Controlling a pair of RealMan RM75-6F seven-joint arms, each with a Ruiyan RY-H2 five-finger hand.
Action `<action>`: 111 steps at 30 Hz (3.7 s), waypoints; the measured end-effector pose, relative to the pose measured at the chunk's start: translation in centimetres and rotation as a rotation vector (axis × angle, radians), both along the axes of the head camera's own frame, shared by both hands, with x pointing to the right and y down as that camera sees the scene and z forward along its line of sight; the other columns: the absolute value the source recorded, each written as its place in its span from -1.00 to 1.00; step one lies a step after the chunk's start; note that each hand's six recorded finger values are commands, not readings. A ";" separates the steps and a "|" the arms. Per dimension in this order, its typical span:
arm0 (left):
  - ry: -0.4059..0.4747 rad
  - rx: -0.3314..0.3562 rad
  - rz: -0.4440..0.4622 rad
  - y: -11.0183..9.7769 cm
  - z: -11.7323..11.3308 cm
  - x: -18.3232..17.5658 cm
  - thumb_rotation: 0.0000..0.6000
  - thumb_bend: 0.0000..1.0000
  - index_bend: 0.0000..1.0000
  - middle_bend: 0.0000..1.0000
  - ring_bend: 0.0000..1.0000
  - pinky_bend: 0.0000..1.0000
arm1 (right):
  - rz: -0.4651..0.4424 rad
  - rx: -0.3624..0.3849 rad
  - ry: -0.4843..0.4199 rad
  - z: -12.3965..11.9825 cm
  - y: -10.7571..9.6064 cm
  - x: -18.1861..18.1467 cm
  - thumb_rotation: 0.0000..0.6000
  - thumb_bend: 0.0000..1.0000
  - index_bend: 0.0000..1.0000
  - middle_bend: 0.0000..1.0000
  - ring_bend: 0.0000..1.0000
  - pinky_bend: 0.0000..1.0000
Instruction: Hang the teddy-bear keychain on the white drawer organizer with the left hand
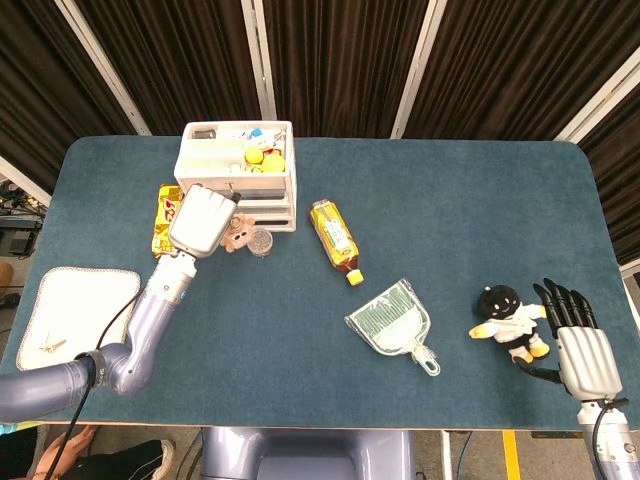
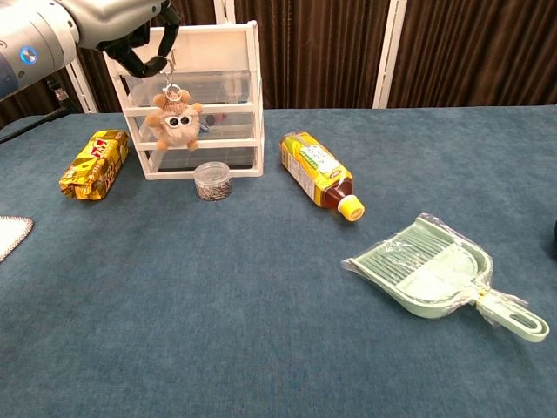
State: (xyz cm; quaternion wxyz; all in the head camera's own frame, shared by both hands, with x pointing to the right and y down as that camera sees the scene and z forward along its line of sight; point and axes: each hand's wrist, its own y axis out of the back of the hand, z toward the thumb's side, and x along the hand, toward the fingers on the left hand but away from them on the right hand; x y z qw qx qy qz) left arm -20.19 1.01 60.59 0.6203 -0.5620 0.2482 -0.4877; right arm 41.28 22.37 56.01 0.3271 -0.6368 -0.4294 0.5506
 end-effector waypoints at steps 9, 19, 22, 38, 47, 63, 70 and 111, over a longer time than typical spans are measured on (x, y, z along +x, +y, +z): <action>0.009 0.007 -0.006 -1.3 0.8 0.0 1.00 -0.12 0.17 1.00 0.86 0.54 | 0.002 0.001 -0.005 0.0 0.0 0.0 1.00 -0.88 -1.00 -1.00 -1.00 -1.00; 0.014 0.006 0.007 -2.2 2.0 0.0 1.00 -0.13 0.17 1.00 0.85 0.54 | 0.008 -0.003 -0.012 0.0 -0.1 0.0 1.00 -0.88 -1.00 -1.00 -1.00 -1.00; 0.014 0.007 0.011 -2.5 2.3 0.1 1.00 -0.12 0.17 1.00 0.85 0.54 | 0.007 -0.004 -0.015 0.0 0.0 0.0 1.00 -0.88 -1.00 -1.00 -1.00 -1.00; 0.043 0.025 0.013 -4.1 2.8 1.4 1.00 -0.13 0.18 1.00 0.84 0.54 | 0.012 -0.011 -0.016 0.1 -0.1 0.0 1.00 -0.88 -1.00 -1.00 -1.00 -1.00; 0.049 0.030 0.004 -4.3 2.7 1.1 1.00 -0.13 0.17 1.00 0.84 0.55 | 0.011 -0.010 -0.017 0.1 -0.1 0.0 1.00 -0.88 -1.00 -1.00 -1.00 -1.00; 0.060 0.041 0.030 -4.4 2.2 0.9 1.00 -0.14 0.17 1.00 0.84 0.55 | 0.008 -0.006 -0.019 -0.1 0.0 -0.1 1.00 -0.88 -1.00 -1.00 -1.00 -1.00; 0.058 0.044 0.039 -4.5 2.4 0.3 1.00 -0.14 0.17 1.00 0.84 0.55 | 0.009 -0.006 -0.018 -0.1 -0.1 0.0 1.00 -0.89 -1.00 -1.00 -1.00 -1.00; 0.036 0.039 0.043 -3.6 2.6 -1.1 1.00 -0.15 0.16 1.00 0.83 0.54 | 0.007 0.001 -0.021 -0.2 0.0 -0.1 1.00 -0.88 -1.00 -1.00 -1.00 -1.00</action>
